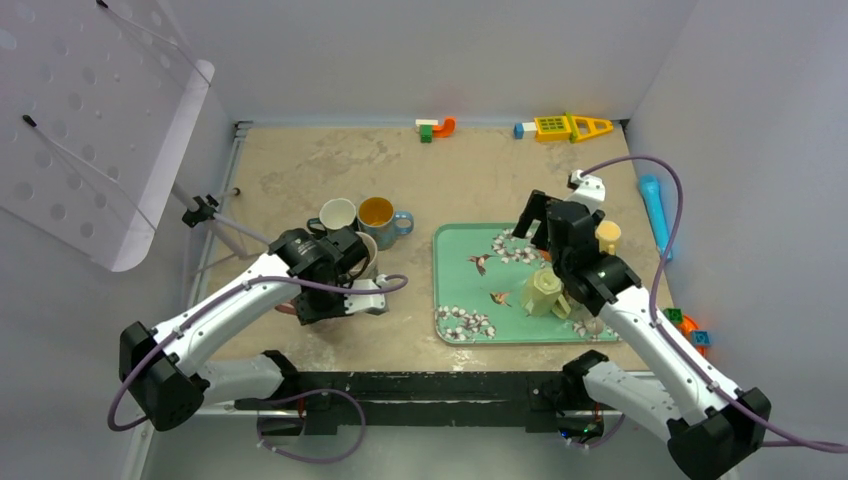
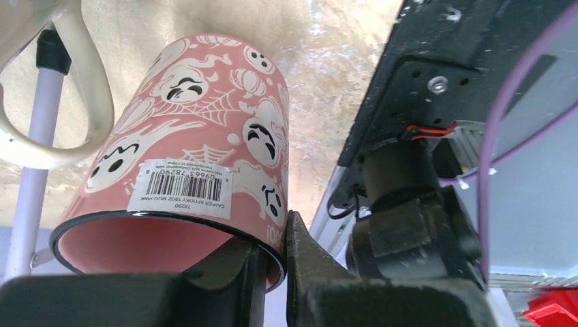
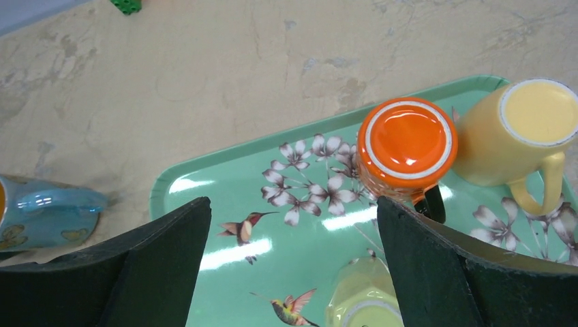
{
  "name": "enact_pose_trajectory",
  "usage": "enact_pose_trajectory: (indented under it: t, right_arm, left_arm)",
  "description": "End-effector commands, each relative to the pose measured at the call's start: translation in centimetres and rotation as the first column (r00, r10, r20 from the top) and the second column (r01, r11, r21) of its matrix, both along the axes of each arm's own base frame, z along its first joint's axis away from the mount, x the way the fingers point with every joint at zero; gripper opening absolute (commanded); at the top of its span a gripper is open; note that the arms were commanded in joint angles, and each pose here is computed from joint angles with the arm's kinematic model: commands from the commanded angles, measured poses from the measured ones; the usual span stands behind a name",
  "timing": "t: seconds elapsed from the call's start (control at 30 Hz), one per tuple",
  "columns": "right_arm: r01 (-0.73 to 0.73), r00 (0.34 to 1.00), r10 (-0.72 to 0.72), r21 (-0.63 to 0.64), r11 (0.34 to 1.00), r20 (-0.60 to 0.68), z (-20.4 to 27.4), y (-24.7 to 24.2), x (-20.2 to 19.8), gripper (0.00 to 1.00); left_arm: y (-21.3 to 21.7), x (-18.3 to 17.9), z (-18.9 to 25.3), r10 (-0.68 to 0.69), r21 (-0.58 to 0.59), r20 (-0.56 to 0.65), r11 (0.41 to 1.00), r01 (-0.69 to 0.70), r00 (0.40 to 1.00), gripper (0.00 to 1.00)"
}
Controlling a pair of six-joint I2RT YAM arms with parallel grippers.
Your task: Turn the mug right side up
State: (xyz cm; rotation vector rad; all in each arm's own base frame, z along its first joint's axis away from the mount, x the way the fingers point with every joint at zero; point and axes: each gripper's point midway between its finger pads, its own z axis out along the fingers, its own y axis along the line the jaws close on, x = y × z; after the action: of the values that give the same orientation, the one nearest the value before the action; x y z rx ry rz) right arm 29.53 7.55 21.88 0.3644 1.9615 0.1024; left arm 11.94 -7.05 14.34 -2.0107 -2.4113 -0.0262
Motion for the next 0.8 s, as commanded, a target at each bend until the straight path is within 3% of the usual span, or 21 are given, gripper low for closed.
enact_pose_trajectory:
  t: [0.0, 0.17, 0.3, 0.4, 0.57, 0.77]
  right_arm:
    - [0.020, 1.000, -0.020, 0.012, 1.000, 0.003, -0.3, -0.4, 0.9, 0.94]
    - [-0.005, 0.999, 0.005, -0.001, 1.000, -0.039, -1.0, 0.0, 0.8, 0.94]
    - [0.051, 0.996, -0.053, -0.029, 0.998, -0.072, -1.5, -0.9, 0.8, 0.95]
    - [0.121, 0.992, -0.123, -0.062, 0.991, -0.036, -1.4, -2.4, 1.5, 0.96]
    - [0.235, 0.967, -0.244, -0.110, 0.966, -0.072, -3.9, -5.7, 3.6, 0.91]
    - [0.296, 0.932, -0.319, -0.145, 0.944, -0.172, -8.0, -8.4, 4.1, 0.88]
  left_arm:
    - [0.4, 2.5, -1.0, -0.041, 0.035, 0.126, 0.999, 0.037, 0.991, 0.00]
    - [1.2, 3.9, -3.3, -0.039, 0.119, 0.170, 0.993, 0.019, 0.985, 0.00]
    - [0.9, 4.0, -4.0, -0.032, 0.116, 0.160, 0.993, 0.014, 0.987, 0.00]
    - [0.7, 3.7, -4.1, -0.031, 0.100, 0.144, 0.995, 0.016, 0.989, 0.22]
    - [0.1, 3.1, -2.6, -0.030, 0.029, 0.154, 0.999, 0.025, 0.988, 0.45]
    - [-0.7, 1.8, 1.7, -0.001, -0.110, 0.177, 0.994, 0.021, 0.984, 0.54]
